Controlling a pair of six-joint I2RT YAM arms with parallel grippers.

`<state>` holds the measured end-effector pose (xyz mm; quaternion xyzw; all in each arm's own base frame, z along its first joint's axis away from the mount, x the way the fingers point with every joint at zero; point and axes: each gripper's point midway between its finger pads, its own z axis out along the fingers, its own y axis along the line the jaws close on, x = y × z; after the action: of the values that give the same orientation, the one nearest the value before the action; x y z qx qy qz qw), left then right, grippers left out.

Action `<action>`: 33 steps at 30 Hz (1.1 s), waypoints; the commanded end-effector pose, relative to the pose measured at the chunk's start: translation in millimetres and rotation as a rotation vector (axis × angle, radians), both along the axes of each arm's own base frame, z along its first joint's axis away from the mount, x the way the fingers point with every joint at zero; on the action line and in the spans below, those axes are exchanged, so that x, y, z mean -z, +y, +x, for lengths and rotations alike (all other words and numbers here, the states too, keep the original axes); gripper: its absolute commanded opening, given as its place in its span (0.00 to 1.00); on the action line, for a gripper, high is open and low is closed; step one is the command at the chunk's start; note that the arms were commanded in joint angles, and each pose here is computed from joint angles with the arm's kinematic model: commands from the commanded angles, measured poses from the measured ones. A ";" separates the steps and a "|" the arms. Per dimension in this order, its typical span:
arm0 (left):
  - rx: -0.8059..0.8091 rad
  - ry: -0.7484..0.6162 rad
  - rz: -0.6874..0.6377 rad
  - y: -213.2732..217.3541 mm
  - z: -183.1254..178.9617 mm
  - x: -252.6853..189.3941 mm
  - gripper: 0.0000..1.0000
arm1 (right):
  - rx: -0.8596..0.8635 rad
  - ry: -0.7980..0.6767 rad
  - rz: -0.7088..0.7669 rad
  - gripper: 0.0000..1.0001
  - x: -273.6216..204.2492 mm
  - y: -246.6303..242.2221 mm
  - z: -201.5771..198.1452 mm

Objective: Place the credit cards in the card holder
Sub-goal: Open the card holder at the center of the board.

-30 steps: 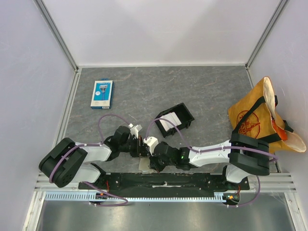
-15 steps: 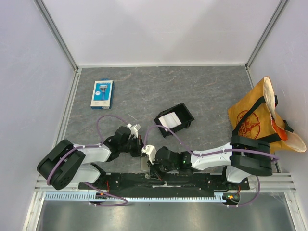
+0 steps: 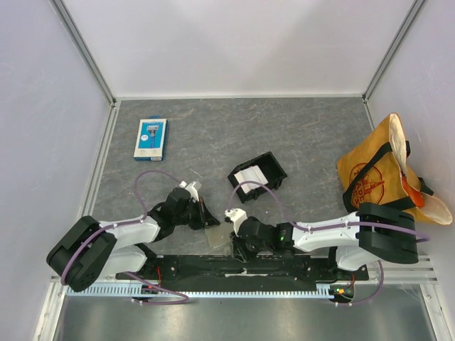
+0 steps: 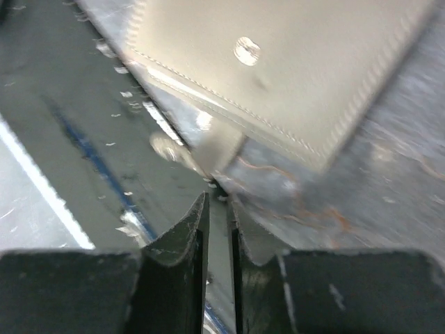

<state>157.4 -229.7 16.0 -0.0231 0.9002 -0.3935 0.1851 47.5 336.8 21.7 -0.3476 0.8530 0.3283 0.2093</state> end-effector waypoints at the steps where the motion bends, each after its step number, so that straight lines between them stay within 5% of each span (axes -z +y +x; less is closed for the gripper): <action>1: -0.203 -0.026 0.042 20.0 23.3 3.6 0.08 | 0.236 -0.012 -0.232 0.22 24.4 -56.7 22.6; 6: -0.294 0.023 -0.001 19.3 27.3 -1.0 0.17 | 0.408 -0.048 -0.298 0.20 11.9 -83.4 53.9; 11: -0.339 0.173 -0.147 -0.8 12.8 -24.5 0.39 | 0.532 0.026 -0.065 0.28 -70.0 -58.4 70.2; 14: -0.387 0.199 -0.075 7.2 8.1 -26.4 0.45 | 0.608 0.061 0.063 0.40 -112.0 -42.0 83.1; 17: -0.413 0.150 -0.047 20.0 3.9 -27.6 0.49 | 0.671 0.097 0.026 0.41 -98.6 -41.0 91.6; 21: -0.408 0.045 -0.008 36.0 4.0 -20.2 0.61 | 0.668 0.179 0.000 0.57 -68.0 -32.3 82.9; 25: -0.291 -0.004 0.065 34.3 0.2 -19.3 0.62 | 0.698 0.236 0.097 0.66 -59.2 -26.8 79.6; 33: -0.134 -0.027 0.202 29.6 1.9 -10.5 0.62 | 0.732 0.272 0.020 0.72 -31.7 -21.2 80.8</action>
<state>158.0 -201.4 31.0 -0.1255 0.9117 -0.3207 0.2239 122.5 292.5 45.9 0.0038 0.9471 0.2474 0.2044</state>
